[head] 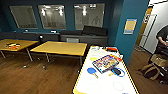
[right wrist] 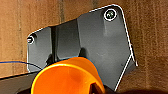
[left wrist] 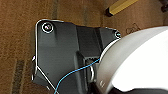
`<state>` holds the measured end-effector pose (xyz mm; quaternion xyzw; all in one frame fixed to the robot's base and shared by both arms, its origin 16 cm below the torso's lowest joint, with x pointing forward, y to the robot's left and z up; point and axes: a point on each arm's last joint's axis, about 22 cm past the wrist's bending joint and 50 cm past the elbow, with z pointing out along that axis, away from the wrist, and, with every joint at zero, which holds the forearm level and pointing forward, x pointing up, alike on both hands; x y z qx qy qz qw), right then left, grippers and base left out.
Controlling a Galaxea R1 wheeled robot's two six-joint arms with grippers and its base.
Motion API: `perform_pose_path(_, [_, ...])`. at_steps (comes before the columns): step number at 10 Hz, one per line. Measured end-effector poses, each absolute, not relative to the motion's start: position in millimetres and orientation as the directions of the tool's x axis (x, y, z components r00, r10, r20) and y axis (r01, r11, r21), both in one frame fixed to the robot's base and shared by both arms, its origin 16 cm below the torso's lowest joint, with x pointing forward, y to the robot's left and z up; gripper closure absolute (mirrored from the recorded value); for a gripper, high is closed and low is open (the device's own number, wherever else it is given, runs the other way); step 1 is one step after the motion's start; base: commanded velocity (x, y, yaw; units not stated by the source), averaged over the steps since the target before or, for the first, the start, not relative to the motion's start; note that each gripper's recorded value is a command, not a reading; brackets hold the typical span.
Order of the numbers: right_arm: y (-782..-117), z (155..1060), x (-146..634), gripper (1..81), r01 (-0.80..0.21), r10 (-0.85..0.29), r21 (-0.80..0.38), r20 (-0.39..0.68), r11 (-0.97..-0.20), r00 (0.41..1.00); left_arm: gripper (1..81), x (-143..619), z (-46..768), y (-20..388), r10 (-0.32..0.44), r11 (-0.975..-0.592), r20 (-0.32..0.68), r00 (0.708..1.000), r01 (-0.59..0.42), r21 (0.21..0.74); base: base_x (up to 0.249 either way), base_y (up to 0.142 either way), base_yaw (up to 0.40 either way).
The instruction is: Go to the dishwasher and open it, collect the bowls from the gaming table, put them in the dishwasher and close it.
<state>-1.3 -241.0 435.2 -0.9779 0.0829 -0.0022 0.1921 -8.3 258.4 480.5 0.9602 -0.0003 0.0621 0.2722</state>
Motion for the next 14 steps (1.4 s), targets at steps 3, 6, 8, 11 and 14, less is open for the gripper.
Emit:
perform_pose_path(3, [-234.5,435.5,4.7,81.1,-0.152,-0.158,-0.387,-0.016,-0.91,0.987,81.1,4.2,481.3,249.7,0.043,-0.841,0.144,0.989,-0.042,0.539,-0.09,0.0,0.0])
perform_pose_path(6, [-218.0,436.2,-9.4,81.1,-0.158,-0.157,-0.403,-0.034,-0.902,0.987,81.1,-15.9,480.6,250.6,0.04,-0.844,0.119,0.992,-0.03,0.536,-0.108,0.0,0.0])
perform_pose_path(8, [-221.0,436.9,-7.4,81.1,-0.157,-0.165,-0.407,-0.018,-0.9,0.986,81.1,-14.4,477.6,248.0,0.04,-0.846,0.124,0.991,-0.032,0.533,-0.114,0.0,0.0])
perform_pose_path(11, [-217.3,437.2,-9.2,81.1,-0.158,-0.166,-0.413,-0.017,-0.897,0.986,81.1,-17.0,470.7,245.2,0.036,-0.854,0.122,0.992,-0.033,0.52,-0.116,0.0,0.0])
perform_pose_path(14, [-215.6,437.3,-8.8,81.1,-0.156,-0.164,-0.415,-0.016,-0.896,0.986,81.1,-16.7,469.4,247.4,0.034,-0.857,0.124,0.992,-0.034,0.514,-0.119,0.0,0.0])
